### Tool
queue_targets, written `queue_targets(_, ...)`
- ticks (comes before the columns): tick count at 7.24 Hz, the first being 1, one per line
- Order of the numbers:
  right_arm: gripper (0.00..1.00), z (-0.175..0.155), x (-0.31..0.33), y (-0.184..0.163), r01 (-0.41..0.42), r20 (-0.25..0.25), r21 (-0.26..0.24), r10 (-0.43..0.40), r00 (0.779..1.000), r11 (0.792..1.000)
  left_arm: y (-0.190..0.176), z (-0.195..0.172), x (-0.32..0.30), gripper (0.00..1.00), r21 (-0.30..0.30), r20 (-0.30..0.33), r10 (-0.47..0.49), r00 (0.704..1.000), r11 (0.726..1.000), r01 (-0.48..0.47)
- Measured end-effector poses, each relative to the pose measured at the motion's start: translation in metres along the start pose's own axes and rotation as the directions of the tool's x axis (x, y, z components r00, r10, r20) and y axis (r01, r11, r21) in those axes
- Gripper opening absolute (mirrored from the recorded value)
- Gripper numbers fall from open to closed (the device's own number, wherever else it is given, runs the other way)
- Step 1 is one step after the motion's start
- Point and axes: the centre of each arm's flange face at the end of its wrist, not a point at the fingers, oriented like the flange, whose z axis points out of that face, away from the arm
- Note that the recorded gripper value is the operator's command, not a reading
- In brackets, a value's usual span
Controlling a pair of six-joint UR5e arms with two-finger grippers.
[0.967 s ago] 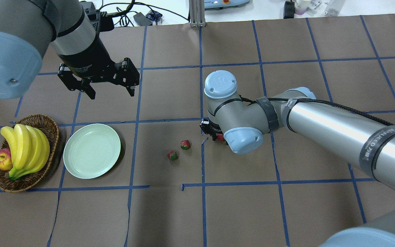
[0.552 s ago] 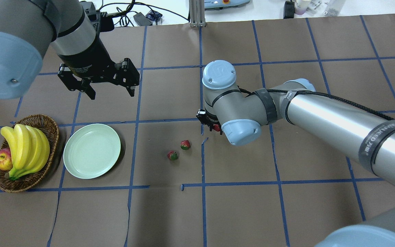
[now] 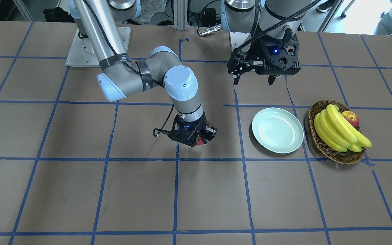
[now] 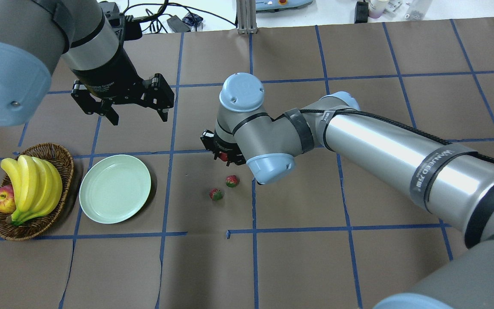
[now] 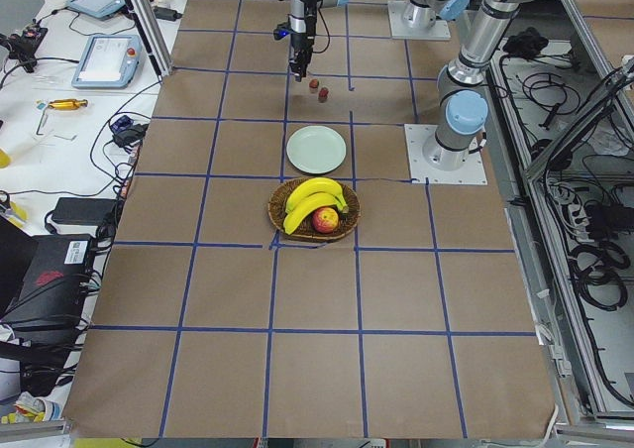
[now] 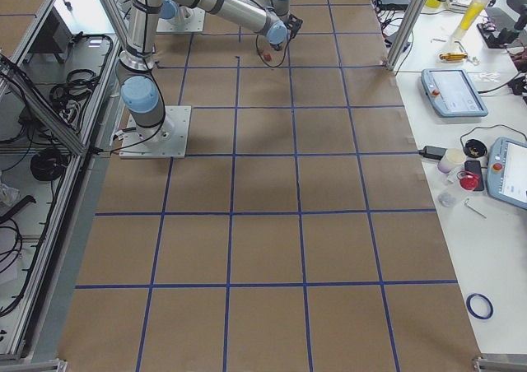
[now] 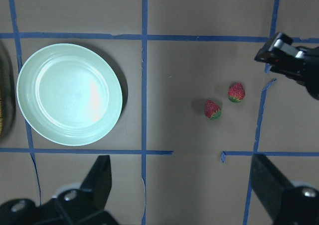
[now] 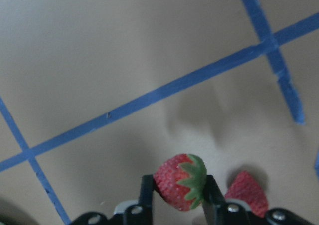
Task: Collect all strawberries into plate
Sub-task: 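Carry the strawberry and release it next to the other two, then raise the right arm back to rest while the left arm reaches toward the strawberries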
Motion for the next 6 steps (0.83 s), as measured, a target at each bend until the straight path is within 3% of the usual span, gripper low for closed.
queue_targets(1,0.99,0.014,-0.008,0.016,0.027,0.002,-0.013,-0.027,1.0,1.0,0.0,0.0,0.0,1.0,0.0,0.0,0.001,1.0,1.0,-0.001)
queue_targets(3,1.0,0.023,-0.008,0.025,0.044,-0.016,-0.007,-0.044,0.999,0.999,0.0,0.0,0.0,1.0,-0.001,0.0,0.002,1.0,1.0,-0.002)
queue_targets(4,1.0,0.009,-0.005,0.022,0.054,-0.03,0.014,-0.053,0.998,0.998,0.0,0.0,0.0,1.0,0.0,0.0,0.002,1.0,1.0,-0.002)
queue_targets(5,1.0,-0.02,0.008,0.007,0.087,-0.073,0.026,-0.084,0.994,0.996,0.0,-0.001,0.0,1.0,0.001,0.0,0.002,1.0,1.0,-0.002)
queue_targets(6,1.0,-0.069,0.043,-0.026,0.155,-0.15,0.002,-0.153,0.977,0.988,0.0,-0.001,0.0,1.0,0.002,0.001,0.003,1.0,1.0,-0.003)
